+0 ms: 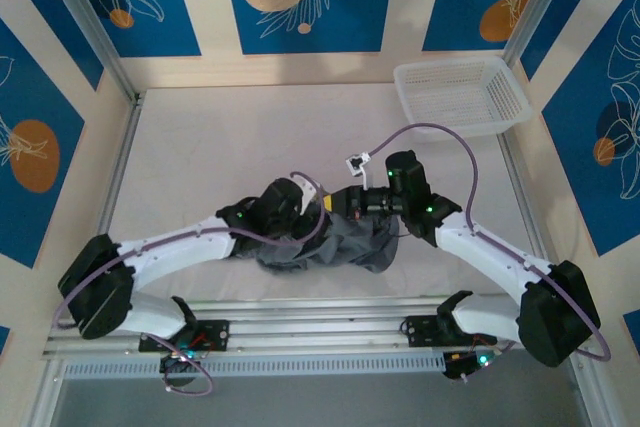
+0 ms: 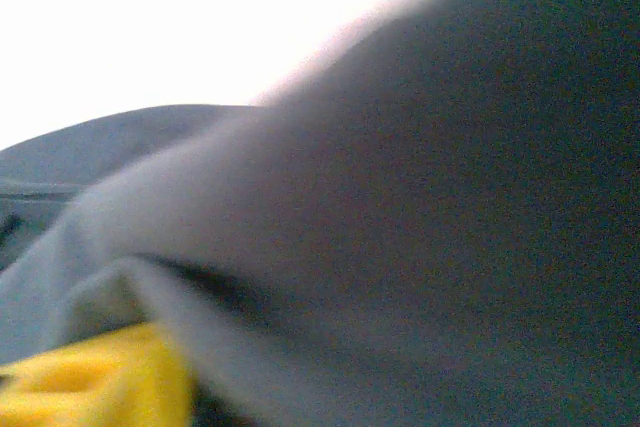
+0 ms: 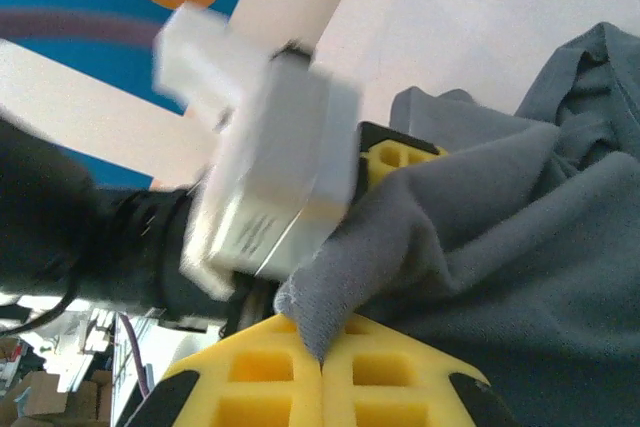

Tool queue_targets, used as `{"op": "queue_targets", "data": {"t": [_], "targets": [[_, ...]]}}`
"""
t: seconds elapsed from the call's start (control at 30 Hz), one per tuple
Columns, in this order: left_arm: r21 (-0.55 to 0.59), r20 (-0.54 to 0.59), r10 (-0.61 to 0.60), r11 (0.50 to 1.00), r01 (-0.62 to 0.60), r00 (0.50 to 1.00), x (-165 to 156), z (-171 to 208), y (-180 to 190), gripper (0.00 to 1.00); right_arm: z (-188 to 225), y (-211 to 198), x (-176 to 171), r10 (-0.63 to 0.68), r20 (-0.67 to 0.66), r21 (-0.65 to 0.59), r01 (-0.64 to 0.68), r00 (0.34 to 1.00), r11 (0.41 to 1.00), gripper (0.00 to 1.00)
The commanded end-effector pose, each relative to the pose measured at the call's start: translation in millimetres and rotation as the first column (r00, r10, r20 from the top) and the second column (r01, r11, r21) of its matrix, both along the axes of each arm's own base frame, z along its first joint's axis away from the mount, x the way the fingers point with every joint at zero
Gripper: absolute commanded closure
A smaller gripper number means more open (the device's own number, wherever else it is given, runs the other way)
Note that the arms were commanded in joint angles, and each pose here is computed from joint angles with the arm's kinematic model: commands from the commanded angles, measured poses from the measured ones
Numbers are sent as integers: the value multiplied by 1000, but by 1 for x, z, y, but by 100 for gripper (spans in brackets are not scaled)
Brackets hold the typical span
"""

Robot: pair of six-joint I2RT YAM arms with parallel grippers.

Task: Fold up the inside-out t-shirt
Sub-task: Turn the T-shirt inside out at the center of the table.

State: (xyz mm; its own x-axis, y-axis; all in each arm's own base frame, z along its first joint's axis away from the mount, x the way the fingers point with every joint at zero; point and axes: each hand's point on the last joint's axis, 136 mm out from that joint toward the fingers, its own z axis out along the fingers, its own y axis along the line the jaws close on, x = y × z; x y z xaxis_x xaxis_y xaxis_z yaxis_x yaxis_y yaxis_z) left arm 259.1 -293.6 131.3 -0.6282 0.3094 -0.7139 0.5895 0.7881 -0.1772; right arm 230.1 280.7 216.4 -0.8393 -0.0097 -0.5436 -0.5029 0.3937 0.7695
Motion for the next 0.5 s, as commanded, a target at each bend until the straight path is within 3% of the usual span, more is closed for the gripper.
{"op": "queue_targets", "data": {"t": [0.0,0.07,0.13,0.23,0.27,0.33,0.4,0.47], "targets": [[-126,32,36,991,-32,999,14,27,-3,68,0,-8,0,-20,-45,-13,19,999,1000,100],[-172,27,-34,984,38,999,3,38,-11,80,-12,-18,6,-60,-81,-30,58,995,998,100],[-239,8,-131,962,129,991,-13,48,-22,100,-26,-27,14,-98,-109,-51,93,989,994,100],[-406,-47,-284,881,241,958,-40,68,-36,100,-54,-41,29,-154,-130,-108,140,979,984,100],[-500,-55,-347,821,275,936,-49,83,-40,100,-71,-50,37,-202,-146,-152,180,968,972,100],[-634,-51,-430,711,304,901,-61,110,-43,100,-102,-71,54,-324,-173,-263,274,930,925,88],[-671,-76,-434,688,276,898,-62,122,-38,100,-112,-76,57,-339,-190,-301,274,921,913,71],[-646,-108,-400,724,242,910,-57,120,-31,100,-96,-71,54,-306,-169,-258,258,937,931,66]]}}
